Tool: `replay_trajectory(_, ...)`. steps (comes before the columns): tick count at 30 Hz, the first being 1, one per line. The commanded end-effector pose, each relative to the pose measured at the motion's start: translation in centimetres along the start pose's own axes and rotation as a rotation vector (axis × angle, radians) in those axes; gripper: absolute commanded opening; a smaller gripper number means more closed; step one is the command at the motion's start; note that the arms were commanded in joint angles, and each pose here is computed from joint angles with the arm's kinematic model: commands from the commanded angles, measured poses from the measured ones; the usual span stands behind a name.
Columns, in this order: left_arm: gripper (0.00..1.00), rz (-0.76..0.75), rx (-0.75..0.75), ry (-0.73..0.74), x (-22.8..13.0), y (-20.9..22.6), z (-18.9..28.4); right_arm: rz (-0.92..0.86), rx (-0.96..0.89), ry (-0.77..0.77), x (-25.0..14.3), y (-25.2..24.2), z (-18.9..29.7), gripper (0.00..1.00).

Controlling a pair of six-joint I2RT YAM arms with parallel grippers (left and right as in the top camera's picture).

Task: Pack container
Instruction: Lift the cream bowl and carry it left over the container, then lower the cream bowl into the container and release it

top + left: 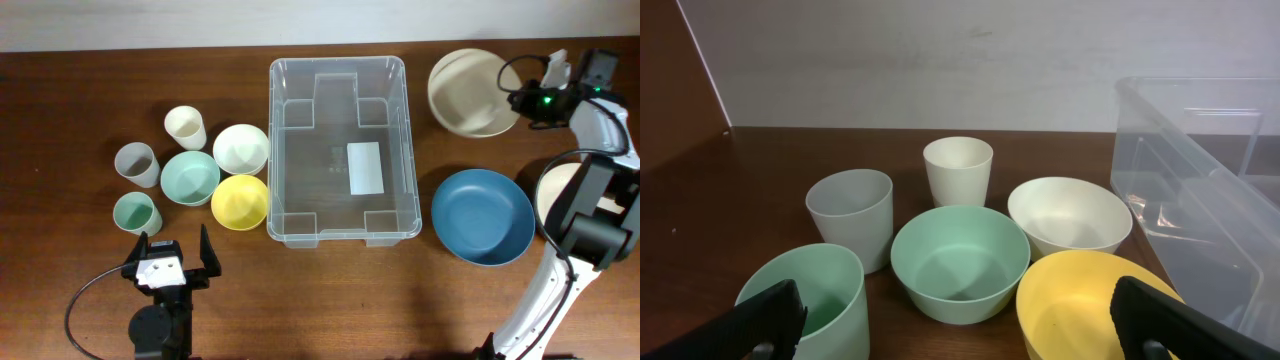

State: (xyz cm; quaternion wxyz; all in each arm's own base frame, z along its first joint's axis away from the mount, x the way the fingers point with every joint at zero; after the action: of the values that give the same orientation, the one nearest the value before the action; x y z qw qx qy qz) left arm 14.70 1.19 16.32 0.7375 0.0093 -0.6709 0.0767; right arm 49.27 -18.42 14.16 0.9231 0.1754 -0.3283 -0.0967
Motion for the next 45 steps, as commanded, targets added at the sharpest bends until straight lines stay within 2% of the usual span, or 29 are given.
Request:
replay_trajectory(1, 1.0, -0.015, -0.008, -0.003, -0.1, -0.1, 0.0, 0.045, 0.054, -0.13, 4.0, 2.5, 5.9, 0.04)
replay_trajectory(9, 1.0, -0.015, -0.008, -0.004, -0.1, -0.1, 0.0, 0.184, 0.075, -0.235, 6.5, 9.5, 13.0, 0.04)
replay_trajectory(13, 1.0, -0.015, -0.008, -0.003, -0.1, -0.1, 0.0, 0.287, 0.122, -0.279, 6.7, 16.0, 16.3, 0.04)
replay_trajectory(15, 1.0, -0.015, -0.008, -0.003, -0.1, -0.1, 0.0, 0.349, 0.109, -0.27, 5.8, 20.8, 17.2, 0.04)
replay_trajectory(18, 0.99, -0.015, -0.008, -0.003, -0.1, -0.1, 0.0, 0.459, 0.067, -0.213, 3.7, 26.6, 15.8, 0.04)
replay_trajectory(23, 1.0, -0.015, -0.008, -0.004, -0.1, -0.1, 0.0, 0.595, -0.104, -0.077, -1.3, 33.9, 10.1, 0.04)
replay_trajectory(27, 1.0, -0.015, -0.008, -0.003, -0.1, -0.1, 0.0, 0.589, -0.108, 0.018, -3.6, 35.0, 5.7, 0.04)
replay_trajectory(31, 1.0, -0.015, -0.008, -0.003, -0.1, -0.1, 0.0, 0.568, -0.132, 0.12, -5.2, 33.8, 1.1, 0.04)
replay_trajectory(45, 1.0, -0.015, -0.008, -0.003, -0.1, -0.1, 0.0, 0.565, -0.122, 0.174, -7.0, 32.5, -4.9, 0.04)
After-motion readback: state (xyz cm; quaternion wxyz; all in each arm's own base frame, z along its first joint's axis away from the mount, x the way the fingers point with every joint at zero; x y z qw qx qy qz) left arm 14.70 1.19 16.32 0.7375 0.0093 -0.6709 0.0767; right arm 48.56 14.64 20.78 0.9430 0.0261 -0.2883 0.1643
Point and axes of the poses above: each gripper's point midway between its finger pads, its own z axis back along the fingers, its own y axis along the line the jaws close on, x = y × z, the point moved 10 cm from there along z, back along the fingers, and after that the axes turned 6 degrees about z, right-handed, at the moved point
